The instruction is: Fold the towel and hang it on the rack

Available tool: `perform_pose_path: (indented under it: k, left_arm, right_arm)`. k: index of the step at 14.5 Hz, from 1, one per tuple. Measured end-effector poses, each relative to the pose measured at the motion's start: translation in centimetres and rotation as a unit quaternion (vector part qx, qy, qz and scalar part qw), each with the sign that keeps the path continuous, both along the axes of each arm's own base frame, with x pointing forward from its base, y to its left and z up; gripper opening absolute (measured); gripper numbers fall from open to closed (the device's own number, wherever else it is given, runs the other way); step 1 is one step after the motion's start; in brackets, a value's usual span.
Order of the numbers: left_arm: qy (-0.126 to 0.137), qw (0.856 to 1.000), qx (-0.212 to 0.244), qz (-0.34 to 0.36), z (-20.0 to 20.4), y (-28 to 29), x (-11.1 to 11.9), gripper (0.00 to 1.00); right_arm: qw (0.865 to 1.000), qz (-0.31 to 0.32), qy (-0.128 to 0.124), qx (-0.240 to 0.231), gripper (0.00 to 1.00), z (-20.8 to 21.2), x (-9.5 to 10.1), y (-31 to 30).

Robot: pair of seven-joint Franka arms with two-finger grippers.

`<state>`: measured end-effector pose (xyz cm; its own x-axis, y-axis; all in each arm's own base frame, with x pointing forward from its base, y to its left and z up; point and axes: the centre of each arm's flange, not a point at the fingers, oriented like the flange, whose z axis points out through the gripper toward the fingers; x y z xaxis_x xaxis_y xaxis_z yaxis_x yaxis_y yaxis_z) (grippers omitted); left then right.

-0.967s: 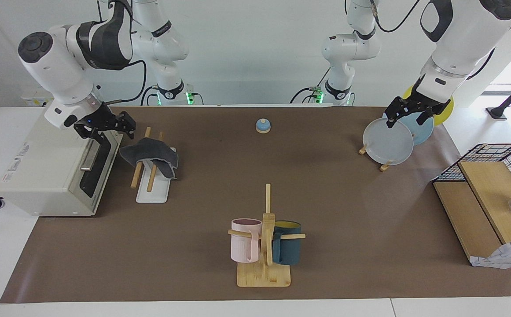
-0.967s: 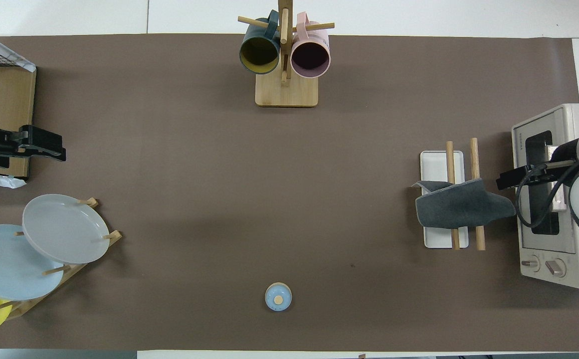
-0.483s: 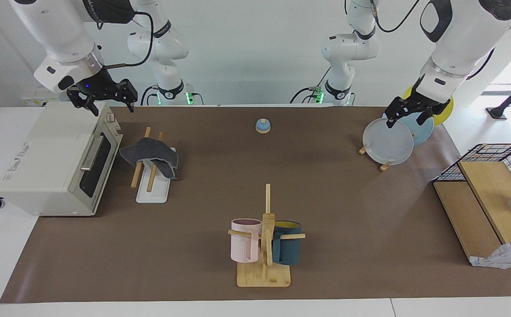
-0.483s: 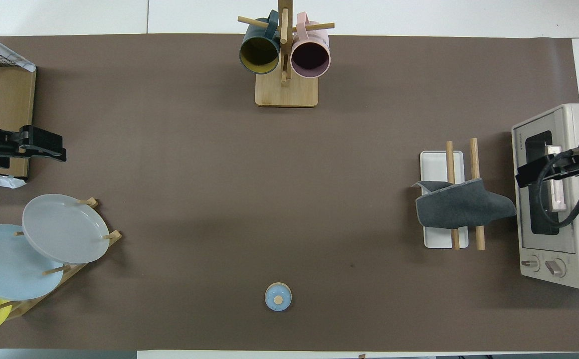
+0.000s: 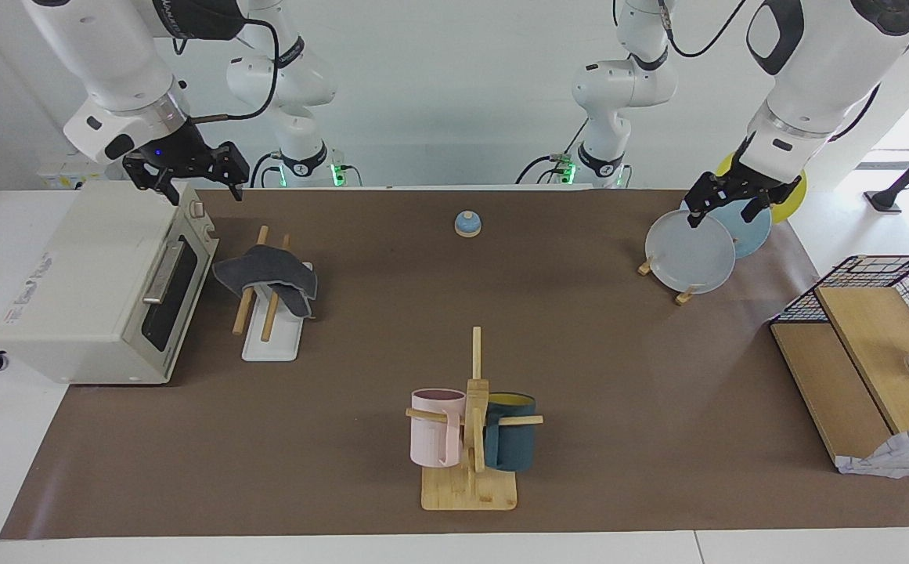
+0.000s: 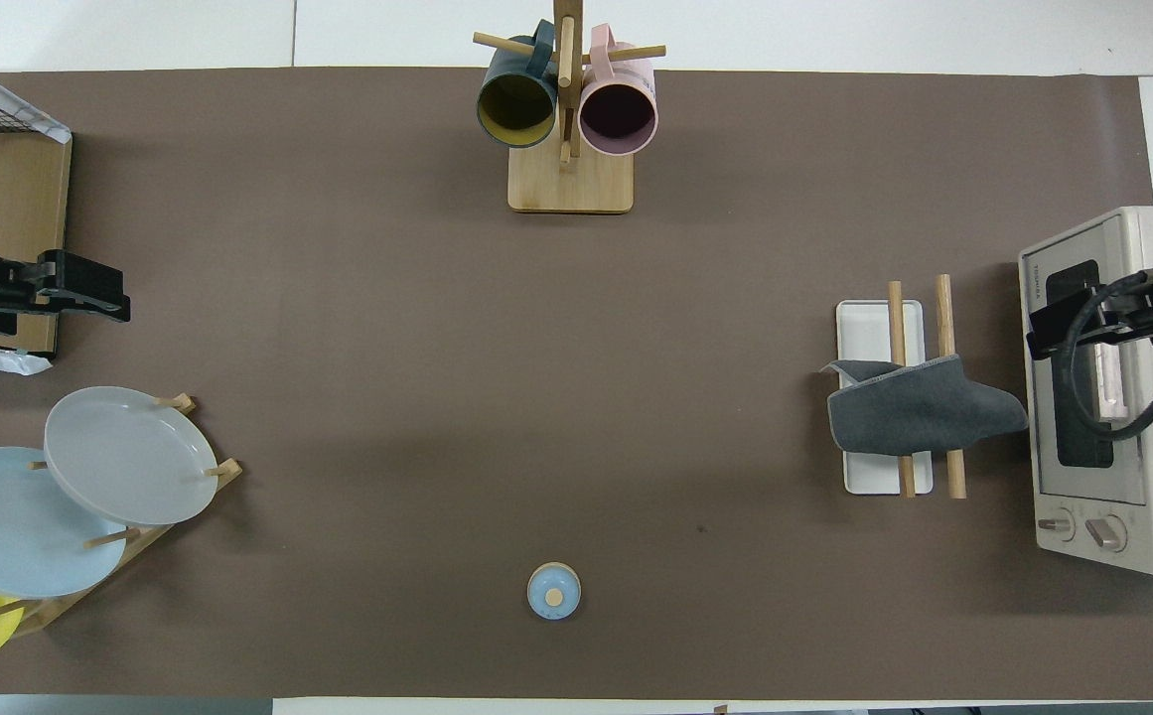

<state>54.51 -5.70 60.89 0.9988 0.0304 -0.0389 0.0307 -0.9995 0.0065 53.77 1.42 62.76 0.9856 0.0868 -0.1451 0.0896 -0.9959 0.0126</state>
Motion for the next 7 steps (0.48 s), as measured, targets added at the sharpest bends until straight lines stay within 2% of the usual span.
perform_pose_path:
  k: [3, 7]
  left_arm:
    - [0.001, 1.0, 0.0, 0.001, -0.04, 0.08, -0.01, 1.0]
    - [0.001, 1.0, 0.0, 0.004, -0.06, 0.3, 0.01, 1.0]
  right_arm:
    - [1.0, -0.002, 0.003, -0.002, 1.0, 0.3, -0.42, 0.73]
    - [0.999, -0.038, 0.001, -0.006, 1.0, 0.51, -0.53, -0.17]
